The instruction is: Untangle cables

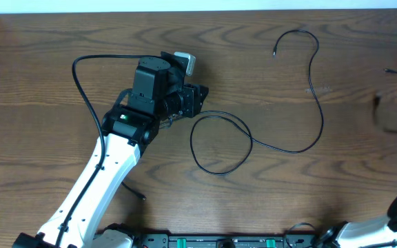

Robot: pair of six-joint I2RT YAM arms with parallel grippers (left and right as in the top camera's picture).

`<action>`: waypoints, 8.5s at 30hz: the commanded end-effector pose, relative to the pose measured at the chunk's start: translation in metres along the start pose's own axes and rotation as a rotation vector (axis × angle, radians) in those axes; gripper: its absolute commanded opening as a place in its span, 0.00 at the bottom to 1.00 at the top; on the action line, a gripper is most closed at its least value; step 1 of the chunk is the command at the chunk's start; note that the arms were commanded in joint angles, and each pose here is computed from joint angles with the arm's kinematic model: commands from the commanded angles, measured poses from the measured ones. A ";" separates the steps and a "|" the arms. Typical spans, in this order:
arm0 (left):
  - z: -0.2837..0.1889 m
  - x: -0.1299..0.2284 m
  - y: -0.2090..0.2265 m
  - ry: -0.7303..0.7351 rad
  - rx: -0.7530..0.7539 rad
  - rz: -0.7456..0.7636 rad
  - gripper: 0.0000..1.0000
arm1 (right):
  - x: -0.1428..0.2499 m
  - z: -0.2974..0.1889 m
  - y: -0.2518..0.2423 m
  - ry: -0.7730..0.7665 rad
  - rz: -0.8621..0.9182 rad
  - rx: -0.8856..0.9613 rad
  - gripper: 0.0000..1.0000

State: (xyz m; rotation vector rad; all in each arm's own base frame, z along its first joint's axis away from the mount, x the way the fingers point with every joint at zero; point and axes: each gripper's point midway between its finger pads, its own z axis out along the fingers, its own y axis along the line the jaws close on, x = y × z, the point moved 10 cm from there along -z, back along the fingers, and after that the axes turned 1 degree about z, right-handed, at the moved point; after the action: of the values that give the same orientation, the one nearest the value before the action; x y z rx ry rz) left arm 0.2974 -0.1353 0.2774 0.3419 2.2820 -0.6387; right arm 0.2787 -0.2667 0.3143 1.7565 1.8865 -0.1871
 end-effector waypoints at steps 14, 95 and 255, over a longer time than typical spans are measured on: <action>-0.006 -0.004 -0.001 -0.021 -0.008 0.009 0.51 | 0.068 0.004 0.001 0.441 -0.256 0.014 0.99; -0.158 0.024 0.087 -0.232 -0.508 -0.596 0.62 | 0.495 0.012 -0.016 0.532 -2.064 -0.772 0.01; -0.157 0.030 0.087 -0.189 -0.515 -0.607 0.64 | -0.082 0.021 0.004 0.176 -0.330 -0.339 0.99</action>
State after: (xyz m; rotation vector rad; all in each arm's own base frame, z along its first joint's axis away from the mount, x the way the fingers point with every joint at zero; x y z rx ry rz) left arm 0.2218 0.0236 0.3185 -0.6736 2.2589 -0.3196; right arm 0.2796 -0.3496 0.3514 1.2753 2.1304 0.1123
